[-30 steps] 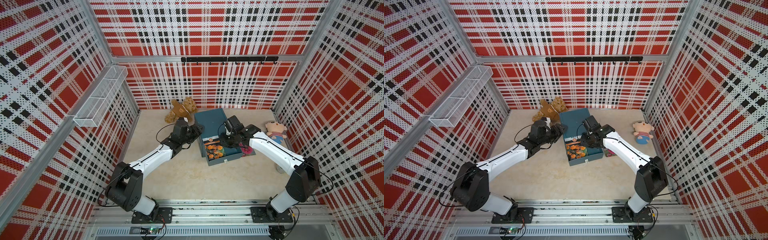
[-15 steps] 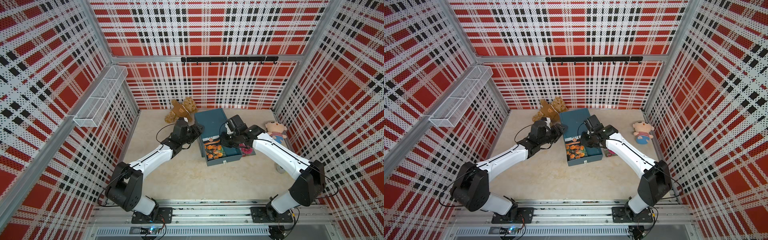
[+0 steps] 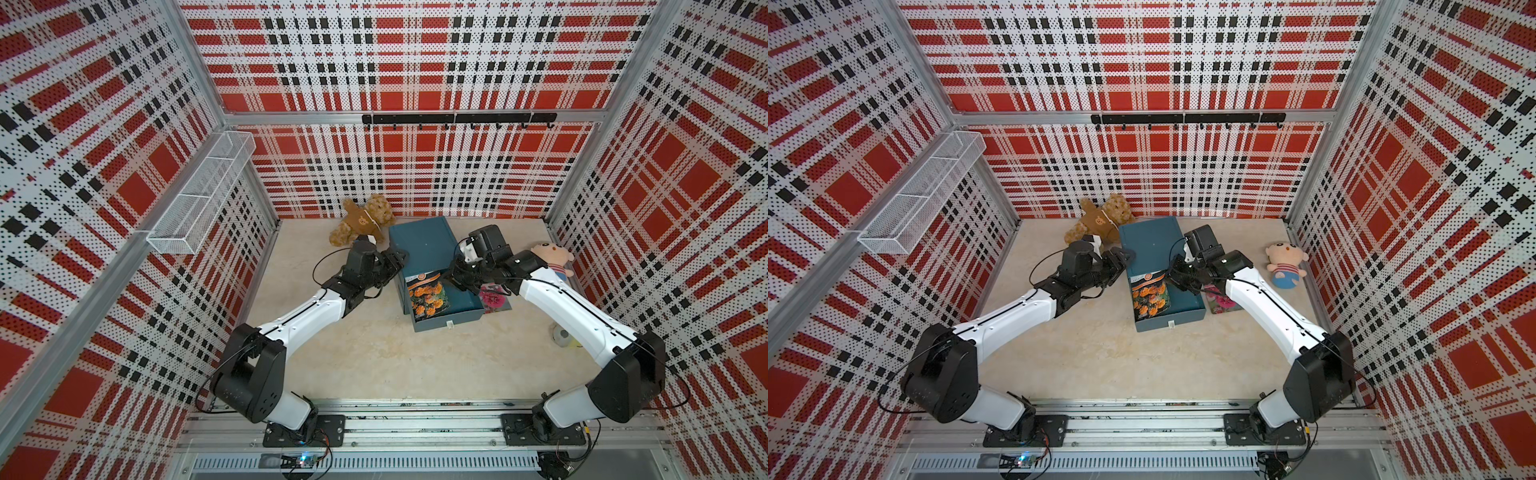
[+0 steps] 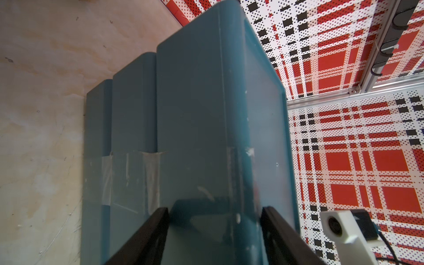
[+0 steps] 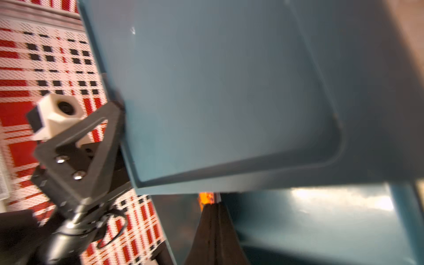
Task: Take the seed bags out of the drawer
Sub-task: Pick up the seed packet from the drawer.
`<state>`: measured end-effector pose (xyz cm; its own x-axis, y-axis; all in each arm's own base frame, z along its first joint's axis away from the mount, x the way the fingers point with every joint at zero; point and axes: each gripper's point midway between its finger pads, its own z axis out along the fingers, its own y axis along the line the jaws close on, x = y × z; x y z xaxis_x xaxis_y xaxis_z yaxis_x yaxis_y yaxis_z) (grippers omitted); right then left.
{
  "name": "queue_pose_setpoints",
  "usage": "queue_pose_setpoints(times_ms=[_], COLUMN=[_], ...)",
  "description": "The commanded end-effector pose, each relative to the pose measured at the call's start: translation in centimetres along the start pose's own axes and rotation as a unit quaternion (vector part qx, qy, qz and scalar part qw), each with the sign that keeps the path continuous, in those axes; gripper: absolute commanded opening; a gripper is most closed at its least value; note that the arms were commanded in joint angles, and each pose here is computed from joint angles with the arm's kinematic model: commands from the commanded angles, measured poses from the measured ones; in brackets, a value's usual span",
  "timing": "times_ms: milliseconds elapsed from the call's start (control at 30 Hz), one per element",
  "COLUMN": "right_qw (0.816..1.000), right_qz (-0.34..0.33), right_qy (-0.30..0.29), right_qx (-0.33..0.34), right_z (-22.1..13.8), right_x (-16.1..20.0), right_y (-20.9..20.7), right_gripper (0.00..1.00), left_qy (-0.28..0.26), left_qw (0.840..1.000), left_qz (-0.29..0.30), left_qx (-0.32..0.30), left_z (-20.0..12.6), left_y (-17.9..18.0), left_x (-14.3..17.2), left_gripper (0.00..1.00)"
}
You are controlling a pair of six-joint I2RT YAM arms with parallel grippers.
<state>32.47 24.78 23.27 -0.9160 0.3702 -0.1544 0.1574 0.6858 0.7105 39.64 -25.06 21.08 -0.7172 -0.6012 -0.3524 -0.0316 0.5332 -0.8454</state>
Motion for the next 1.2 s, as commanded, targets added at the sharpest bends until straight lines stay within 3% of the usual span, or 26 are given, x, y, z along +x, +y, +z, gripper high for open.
queue_pose_setpoints(times_ms=[0,467,1167], right_qw=[0.998,0.992,0.992], right_qz=[0.034,0.097,0.044], right_qy=[0.005,0.021,0.045], right_qx=[-0.05,-0.084,-0.11], right_z=[-1.4,-3.5,-8.1], right_x=[-0.1,-0.1,2.0], right_y=[1.3,0.5,1.1], right_gripper=[0.0,0.0,0.0], left_qy=[0.026,0.028,0.024], left_qw=[0.999,0.999,0.999], left_qz=[-0.002,-0.002,-0.006], left_qx=[-0.026,-0.028,-0.031], left_z=[0.4,0.6,0.6], left_y=[1.8,1.9,2.0], left_x=[1.8,2.2,2.2], left_gripper=[0.68,0.68,0.68])
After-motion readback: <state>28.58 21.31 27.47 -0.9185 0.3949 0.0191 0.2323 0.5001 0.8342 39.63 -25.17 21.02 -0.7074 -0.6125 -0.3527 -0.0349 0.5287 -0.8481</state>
